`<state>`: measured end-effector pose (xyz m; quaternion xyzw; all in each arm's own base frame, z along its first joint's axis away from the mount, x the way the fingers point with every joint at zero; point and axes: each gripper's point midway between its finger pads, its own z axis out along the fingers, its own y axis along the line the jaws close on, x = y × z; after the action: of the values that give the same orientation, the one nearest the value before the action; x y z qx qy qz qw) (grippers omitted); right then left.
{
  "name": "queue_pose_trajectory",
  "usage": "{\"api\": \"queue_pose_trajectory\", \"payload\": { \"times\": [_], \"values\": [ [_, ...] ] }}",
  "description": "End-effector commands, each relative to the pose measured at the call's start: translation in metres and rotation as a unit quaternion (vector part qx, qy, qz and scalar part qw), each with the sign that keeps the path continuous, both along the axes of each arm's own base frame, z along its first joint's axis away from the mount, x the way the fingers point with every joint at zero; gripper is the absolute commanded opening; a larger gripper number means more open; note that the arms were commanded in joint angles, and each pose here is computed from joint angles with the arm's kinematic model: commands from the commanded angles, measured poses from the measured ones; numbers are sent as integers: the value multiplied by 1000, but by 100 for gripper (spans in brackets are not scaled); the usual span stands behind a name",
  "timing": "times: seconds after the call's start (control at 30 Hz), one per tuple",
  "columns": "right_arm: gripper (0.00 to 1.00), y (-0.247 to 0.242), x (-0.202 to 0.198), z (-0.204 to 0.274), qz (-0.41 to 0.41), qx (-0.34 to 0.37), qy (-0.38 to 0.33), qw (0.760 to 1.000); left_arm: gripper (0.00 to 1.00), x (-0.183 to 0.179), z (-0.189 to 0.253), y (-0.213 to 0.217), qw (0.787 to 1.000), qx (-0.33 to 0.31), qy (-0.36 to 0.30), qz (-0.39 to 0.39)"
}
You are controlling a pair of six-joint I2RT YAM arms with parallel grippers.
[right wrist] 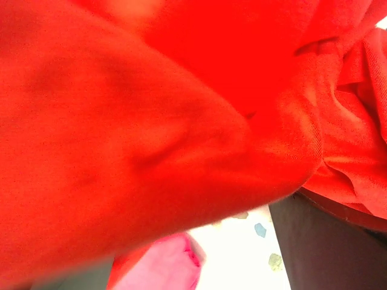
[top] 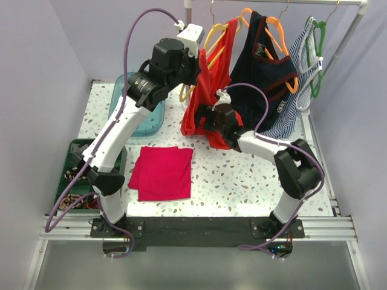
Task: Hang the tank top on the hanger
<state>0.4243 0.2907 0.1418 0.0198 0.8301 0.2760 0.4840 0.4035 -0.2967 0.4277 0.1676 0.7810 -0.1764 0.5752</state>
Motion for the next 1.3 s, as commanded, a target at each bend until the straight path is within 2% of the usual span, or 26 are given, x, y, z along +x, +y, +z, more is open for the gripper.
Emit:
{"api": "queue_pose_trajectory", "payload": {
  "times": [0.0,0.47,0.87,1.27],
  "values": [
    [95,5,-10,37,14,24,-29,999,0,12,53,10,996,-46,-75,27],
    [95,12,-28,49,31,27,-35,999,0,60,42,-1,989,-57,-112,72],
    [95,17,-47,53,44,18,-43,998,0,71,45,-6,985,-79,-133,78],
    [95,8,-67,79,45,19,-66,997,0,90,20,-21,986,-81,-126,78]
  ]
}}
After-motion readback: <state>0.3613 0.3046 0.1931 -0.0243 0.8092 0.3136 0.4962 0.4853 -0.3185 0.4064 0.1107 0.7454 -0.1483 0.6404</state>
